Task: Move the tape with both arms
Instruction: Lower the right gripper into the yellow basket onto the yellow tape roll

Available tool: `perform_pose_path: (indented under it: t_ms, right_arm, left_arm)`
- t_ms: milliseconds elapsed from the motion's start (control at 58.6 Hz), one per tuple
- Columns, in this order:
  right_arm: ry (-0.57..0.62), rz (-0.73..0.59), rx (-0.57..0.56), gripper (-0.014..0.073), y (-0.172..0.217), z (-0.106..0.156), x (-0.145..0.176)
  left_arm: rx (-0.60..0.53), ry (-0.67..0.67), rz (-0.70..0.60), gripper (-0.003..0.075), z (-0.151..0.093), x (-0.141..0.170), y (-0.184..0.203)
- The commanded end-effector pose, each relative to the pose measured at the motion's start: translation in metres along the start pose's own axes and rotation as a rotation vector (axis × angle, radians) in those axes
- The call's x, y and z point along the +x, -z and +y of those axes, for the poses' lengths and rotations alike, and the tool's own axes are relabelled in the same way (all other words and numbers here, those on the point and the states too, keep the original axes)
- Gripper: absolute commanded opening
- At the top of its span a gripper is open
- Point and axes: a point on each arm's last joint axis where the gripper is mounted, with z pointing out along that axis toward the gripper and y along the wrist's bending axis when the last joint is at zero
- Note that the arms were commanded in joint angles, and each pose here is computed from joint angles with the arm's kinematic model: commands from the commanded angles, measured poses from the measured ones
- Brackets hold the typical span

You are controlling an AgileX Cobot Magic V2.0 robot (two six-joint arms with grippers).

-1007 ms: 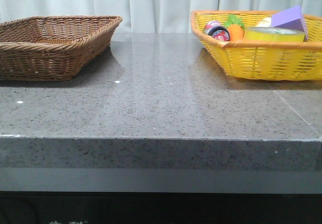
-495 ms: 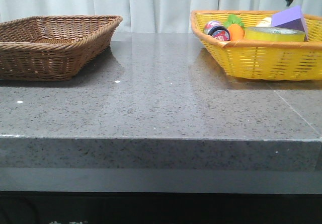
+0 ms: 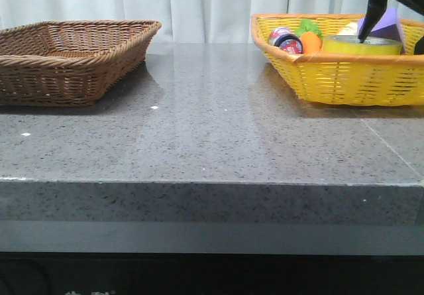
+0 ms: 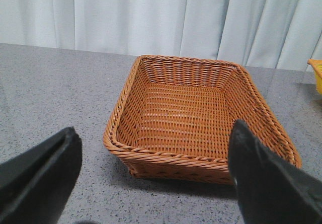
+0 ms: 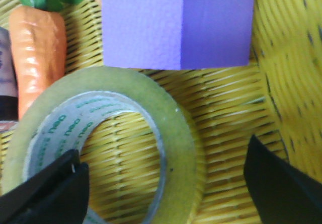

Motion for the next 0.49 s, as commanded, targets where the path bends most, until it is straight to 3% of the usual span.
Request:
perform_pose_path:
  t_ms: [0, 171, 273, 478]
  right_arm:
    - [-0.005, -0.146, -0.041, 0.0566, 0.0268, 0.0087, -0.0232]
    - [-0.005, -0.158, -0.043, 0.0305, 0.0267, 0.0088, -0.0242]
    - [-0.005, -0.157, -0.043, 0.0194, 0.0267, 0.0088, -0.0241]
    - [-0.005, -0.157, -0.043, 0.0138, 0.0267, 0.0088, -0.0241]
  left_arm:
    - [0.010, 0.004, -0.109, 0.0588, -0.0016, -0.0183, 0.0004]
    - [0.010, 0.004, -0.109, 0.0588, -0.0016, -0.0183, 0.0004]
    - [0.010, 0.004, -0.109, 0.0588, -0.0016, -0.0183, 0.0004]
    - [0.010, 0.004, -0.109, 0.0588, -0.0016, -0.0183, 0.0004]
